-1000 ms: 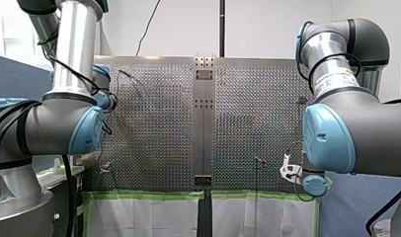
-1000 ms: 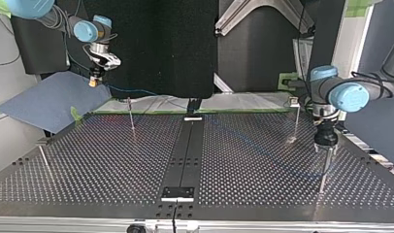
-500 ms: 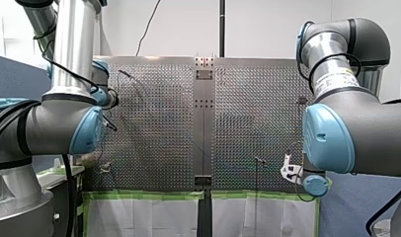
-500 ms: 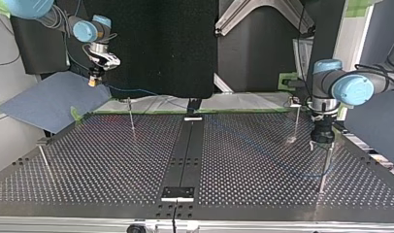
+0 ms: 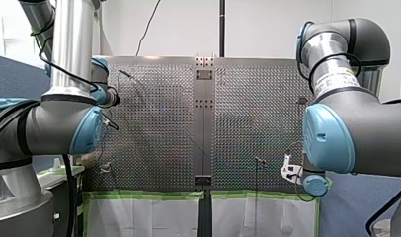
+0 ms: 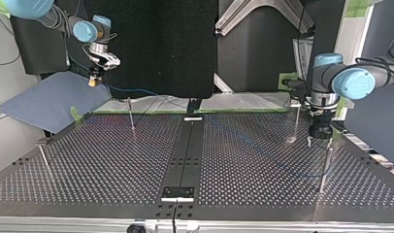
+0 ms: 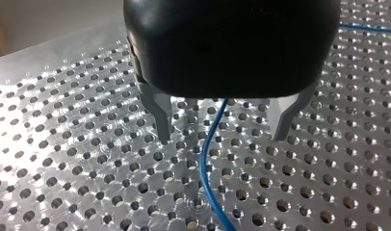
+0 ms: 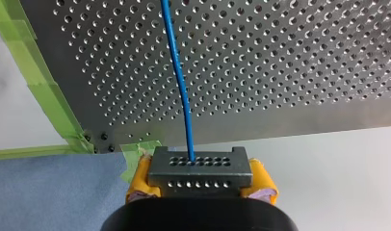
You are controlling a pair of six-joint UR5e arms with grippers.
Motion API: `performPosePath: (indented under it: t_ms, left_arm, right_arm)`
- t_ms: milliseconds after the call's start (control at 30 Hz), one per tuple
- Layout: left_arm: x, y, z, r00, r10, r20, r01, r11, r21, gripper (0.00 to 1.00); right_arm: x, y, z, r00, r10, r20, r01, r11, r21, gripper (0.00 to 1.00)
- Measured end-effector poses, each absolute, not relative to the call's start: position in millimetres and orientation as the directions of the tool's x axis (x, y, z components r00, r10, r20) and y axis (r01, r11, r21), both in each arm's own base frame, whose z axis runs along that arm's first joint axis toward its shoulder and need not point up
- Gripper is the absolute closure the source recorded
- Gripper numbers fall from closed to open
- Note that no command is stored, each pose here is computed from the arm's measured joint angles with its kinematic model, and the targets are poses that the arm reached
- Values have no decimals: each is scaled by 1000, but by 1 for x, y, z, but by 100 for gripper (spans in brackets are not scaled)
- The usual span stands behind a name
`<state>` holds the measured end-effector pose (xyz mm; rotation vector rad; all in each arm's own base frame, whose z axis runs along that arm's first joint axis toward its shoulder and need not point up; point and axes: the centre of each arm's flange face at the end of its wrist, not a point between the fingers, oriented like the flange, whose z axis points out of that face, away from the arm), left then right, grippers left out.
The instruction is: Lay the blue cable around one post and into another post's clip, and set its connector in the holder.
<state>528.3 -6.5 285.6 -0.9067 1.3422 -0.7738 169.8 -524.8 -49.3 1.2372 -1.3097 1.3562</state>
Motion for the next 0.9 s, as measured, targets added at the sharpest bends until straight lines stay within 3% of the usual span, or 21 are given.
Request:
performPosePath:
  t_ms: [500,900]
  left_arm:
    - [499,-12,307,85,-874,-479,-63,475,-878,0]
    - [471,-2,343,133,-821,-555,-103,546,-831,0]
  right_arm:
    - [169,-525,-50,-141,-57,988,-986,-81,-145,100]
    - [171,-524,-50,-141,-62,988,-986,-82,-146,100]
